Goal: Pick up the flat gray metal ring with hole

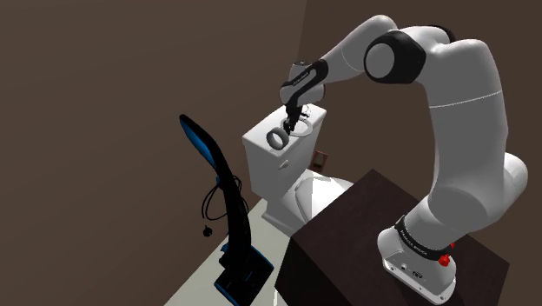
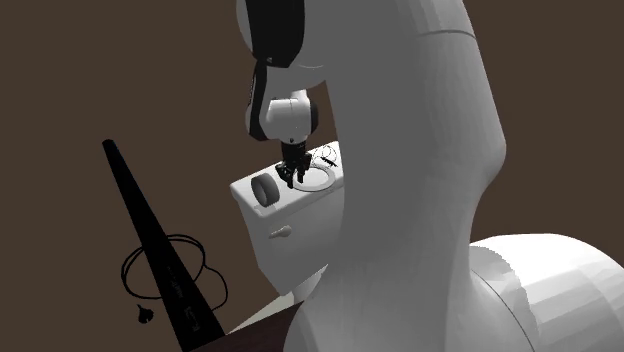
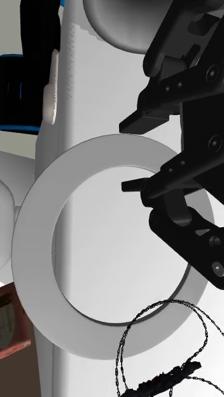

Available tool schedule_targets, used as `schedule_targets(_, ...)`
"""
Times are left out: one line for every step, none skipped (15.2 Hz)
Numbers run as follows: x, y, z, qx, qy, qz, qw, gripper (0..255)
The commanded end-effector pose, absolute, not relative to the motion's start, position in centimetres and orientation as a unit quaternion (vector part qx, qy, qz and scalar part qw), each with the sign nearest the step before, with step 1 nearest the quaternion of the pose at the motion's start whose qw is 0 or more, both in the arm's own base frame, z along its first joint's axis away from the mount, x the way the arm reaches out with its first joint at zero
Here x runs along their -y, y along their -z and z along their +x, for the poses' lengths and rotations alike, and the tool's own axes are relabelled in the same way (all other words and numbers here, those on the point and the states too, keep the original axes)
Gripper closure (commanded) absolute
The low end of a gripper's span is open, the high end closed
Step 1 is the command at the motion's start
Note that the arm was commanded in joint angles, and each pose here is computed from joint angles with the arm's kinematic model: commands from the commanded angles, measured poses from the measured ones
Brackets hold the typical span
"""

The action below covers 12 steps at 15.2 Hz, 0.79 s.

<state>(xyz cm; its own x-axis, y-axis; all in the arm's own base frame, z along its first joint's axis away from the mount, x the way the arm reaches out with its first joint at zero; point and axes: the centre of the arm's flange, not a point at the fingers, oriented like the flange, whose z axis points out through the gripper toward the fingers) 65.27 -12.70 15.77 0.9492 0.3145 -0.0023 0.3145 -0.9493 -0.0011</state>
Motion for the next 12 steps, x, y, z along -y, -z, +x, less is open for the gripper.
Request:
schedule_targets(12.7,-17.0,65.3,0.159,-0.001,-0.987,0.0,255)
schedule_targets(12.7,-17.5,65.3,0.159,-0.001,-0.987,0.0,255)
schedule_targets(12.7,-18.0,65.3,0.159,-0.001,-0.987,0.0,255)
schedule_targets(12.7,-18.5,65.3,0.159,-0.001,-0.987,0.0,255)
schedule_targets(12.7,-19.1,65.3,0.159,-0.001,-0.987,0.0,255)
schedule_targets(12.7,-19.6,65.3,0.159,-0.001,-0.987,0.0,255)
schedule_targets(12.7,-20.1,65.3,0.159,-0.001,-0.987,0.0,255)
schedule_targets(12.7,-20.7,65.3,0.159,-0.001,-0.987,0.0,255)
schedule_targets(12.7,-21.2,65.3,0.159,-0.001,-0.987,0.0,255)
schedule_targets(12.7,-21.7,65.3,0.159,-0.001,-0.987,0.0,255)
schedule_targets(12.7,-21.8,65.3,0.159,-0.001,-0.987,0.0,255)
schedule_targets(12.7,-21.8,65.3,0.159,-0.001,-0.987,0.0,255)
